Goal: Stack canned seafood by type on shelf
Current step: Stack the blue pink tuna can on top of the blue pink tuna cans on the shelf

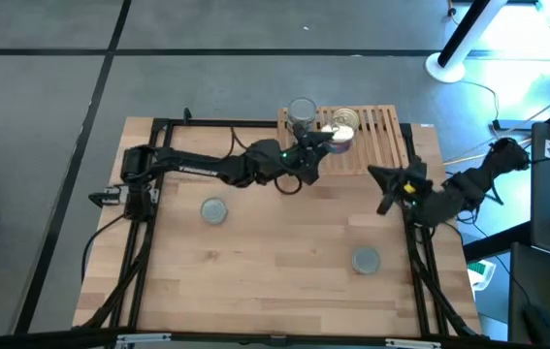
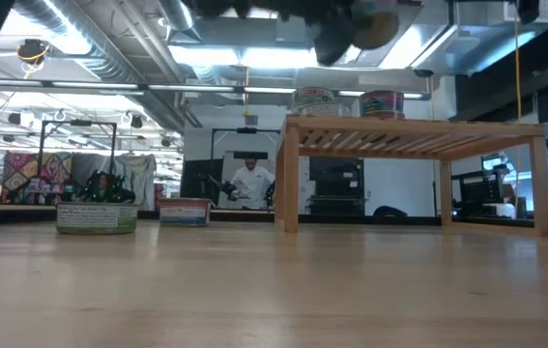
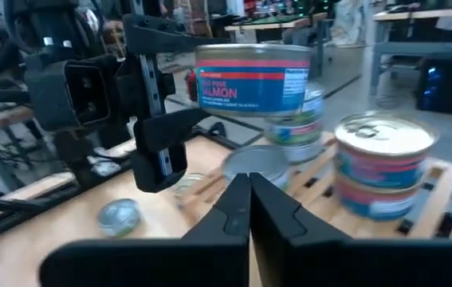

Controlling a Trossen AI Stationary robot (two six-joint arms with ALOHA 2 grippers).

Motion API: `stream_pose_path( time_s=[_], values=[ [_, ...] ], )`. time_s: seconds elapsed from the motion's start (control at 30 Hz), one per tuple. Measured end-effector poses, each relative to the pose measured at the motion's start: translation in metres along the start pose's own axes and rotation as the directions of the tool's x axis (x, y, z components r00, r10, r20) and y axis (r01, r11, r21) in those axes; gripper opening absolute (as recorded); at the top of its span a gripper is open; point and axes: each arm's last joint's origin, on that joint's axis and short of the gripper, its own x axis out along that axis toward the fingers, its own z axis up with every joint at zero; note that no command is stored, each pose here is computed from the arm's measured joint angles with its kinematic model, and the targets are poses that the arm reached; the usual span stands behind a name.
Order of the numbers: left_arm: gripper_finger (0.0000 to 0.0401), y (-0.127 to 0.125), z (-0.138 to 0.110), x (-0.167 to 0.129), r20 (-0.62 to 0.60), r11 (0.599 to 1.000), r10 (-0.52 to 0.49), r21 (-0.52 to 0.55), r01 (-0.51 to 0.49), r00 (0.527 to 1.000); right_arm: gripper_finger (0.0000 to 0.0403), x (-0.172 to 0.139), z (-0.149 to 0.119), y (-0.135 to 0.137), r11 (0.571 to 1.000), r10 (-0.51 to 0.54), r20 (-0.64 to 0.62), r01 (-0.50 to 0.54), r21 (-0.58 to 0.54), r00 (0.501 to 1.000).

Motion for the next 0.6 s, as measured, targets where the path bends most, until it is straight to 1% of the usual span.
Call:
stream_pose_path(
  time_s=[0.07, 0.23, 0.33, 0.47, 0.6],
  values=[
    [0.0191, -0.003, -0.010, 0.007, -0.002, 1.000, 0.019, 0.023, -0.018, 1.000, 0.0005, 0.005, 0.005, -0.008, 1.000, -0.017, -0.007, 0.017, -0.016, 1.000],
    [0.0191, -0.012, -0.031, 0.027, 0.027, 1.000, 0.017, 0.022, -0.018, 0.999, 0.0005, 0.019, 0.012, -0.022, 0.997, -0.032, -0.048, 0.028, -0.075, 0.998],
    [0.0191, -0.018, -0.040, 0.042, 0.035, 0.998, 0.010, 0.061, -0.012, 0.999, 0.0005, 0.028, 0.015, -0.025, 0.992, -0.046, -0.055, 0.039, -0.123, 0.997],
    [0.0191, -0.023, -0.050, 0.062, 0.016, 0.996, 0.031, 0.089, -0.032, 0.999, 0.0005, 0.037, 0.022, -0.030, 0.983, -0.064, -0.026, 0.059, -0.172, 0.998],
    [0.0191, -0.026, -0.063, 0.076, -0.014, 0.995, 0.023, 0.094, -0.022, 1.000, 0.0005, 0.044, 0.031, -0.034, 0.978, -0.027, 0.007, 0.027, -0.206, 1.000]
  ],
)
